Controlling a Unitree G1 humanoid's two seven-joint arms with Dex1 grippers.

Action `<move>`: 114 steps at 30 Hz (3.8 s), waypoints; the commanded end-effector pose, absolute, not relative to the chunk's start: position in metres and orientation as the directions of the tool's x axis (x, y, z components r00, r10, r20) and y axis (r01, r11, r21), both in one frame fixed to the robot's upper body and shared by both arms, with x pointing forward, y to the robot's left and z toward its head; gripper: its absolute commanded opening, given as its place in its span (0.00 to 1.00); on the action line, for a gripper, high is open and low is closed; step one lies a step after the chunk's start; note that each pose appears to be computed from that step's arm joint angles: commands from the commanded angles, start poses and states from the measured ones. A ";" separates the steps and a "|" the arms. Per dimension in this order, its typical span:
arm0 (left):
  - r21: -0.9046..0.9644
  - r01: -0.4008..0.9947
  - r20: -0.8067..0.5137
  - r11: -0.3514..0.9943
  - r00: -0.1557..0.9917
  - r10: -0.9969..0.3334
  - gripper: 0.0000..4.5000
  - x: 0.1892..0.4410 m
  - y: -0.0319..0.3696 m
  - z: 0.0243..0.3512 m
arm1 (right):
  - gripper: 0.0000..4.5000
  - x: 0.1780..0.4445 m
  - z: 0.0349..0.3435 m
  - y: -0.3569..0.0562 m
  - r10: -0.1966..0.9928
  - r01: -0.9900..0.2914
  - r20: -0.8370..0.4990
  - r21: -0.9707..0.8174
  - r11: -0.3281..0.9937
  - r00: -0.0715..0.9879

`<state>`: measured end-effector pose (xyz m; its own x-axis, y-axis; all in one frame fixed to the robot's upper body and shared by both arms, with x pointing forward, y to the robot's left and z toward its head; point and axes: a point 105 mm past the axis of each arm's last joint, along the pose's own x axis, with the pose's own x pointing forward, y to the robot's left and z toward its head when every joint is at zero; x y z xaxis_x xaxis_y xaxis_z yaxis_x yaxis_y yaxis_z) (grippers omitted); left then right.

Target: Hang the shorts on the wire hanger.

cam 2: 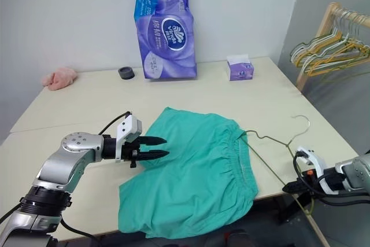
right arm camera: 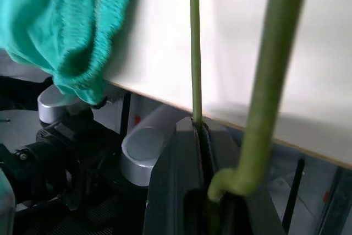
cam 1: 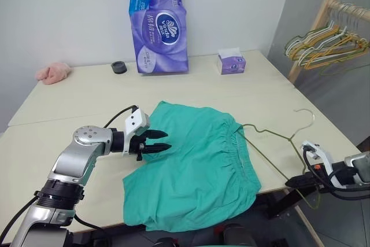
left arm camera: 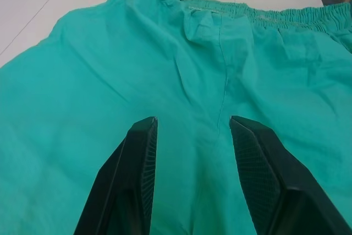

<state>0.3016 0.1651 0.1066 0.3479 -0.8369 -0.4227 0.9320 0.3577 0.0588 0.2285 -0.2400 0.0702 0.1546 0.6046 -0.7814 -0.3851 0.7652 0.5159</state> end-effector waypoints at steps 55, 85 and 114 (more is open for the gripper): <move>0.383 0.924 -0.513 0.006 0.218 -0.830 1.00 0.333 0.147 0.161 | 0.00 0.305 0.117 -0.087 0.686 -0.956 -0.674 -0.271 0.115 0.274; 0.282 0.959 -0.541 0.014 0.171 -0.823 0.00 0.328 0.146 0.126 | 0.11 0.295 0.139 -0.077 0.729 -0.889 -0.632 -0.452 -0.072 0.262; 0.281 0.937 -0.428 0.209 0.318 -0.846 0.00 0.346 0.153 0.143 | 0.98 0.234 0.091 -0.121 0.707 -0.746 -0.479 0.150 0.649 0.520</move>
